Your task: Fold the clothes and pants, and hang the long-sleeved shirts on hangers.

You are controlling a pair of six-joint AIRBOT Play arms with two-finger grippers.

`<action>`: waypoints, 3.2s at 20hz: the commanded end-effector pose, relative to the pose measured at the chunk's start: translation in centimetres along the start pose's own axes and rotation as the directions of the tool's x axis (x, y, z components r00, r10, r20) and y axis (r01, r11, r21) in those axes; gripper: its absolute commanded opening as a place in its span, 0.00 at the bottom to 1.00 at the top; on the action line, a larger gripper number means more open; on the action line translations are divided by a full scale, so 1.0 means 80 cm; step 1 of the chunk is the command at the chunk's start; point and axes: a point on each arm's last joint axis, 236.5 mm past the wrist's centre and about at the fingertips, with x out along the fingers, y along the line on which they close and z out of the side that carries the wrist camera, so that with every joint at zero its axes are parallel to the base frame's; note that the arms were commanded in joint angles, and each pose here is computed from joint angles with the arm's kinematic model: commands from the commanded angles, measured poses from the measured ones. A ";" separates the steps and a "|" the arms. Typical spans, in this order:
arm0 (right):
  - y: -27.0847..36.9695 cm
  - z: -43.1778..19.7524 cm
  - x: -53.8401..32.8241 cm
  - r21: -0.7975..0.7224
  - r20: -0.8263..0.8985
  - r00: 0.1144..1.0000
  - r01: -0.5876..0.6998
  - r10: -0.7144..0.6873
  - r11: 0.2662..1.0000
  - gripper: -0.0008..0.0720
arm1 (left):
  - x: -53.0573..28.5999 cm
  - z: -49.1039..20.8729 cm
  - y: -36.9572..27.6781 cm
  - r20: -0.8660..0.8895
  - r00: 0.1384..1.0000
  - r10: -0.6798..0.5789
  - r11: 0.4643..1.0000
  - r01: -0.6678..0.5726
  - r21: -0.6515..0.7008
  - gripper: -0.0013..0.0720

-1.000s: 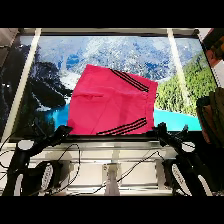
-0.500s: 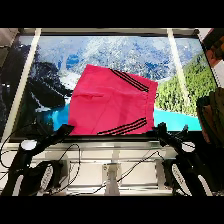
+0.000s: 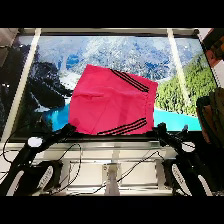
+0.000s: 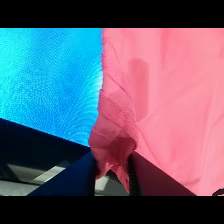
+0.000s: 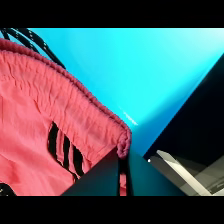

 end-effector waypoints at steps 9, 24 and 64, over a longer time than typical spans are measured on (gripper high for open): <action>0.020 -0.017 -0.006 -0.098 -0.071 0.997 -0.020 0.013 0.995 0.04 | -0.019 0.062 -0.046 0.117 0.992 -0.053 0.997 0.045 0.070 0.04; 0.201 -0.035 -0.100 -0.229 -0.155 0.953 -0.292 0.262 0.928 0.03 | -0.150 0.120 -0.165 0.315 0.916 -0.247 0.937 0.143 0.319 0.03; 0.348 0.095 -0.058 -0.329 0.226 0.871 -0.354 0.437 0.876 0.03 | -0.051 0.295 -0.342 0.473 0.819 -0.324 0.847 0.028 0.531 0.03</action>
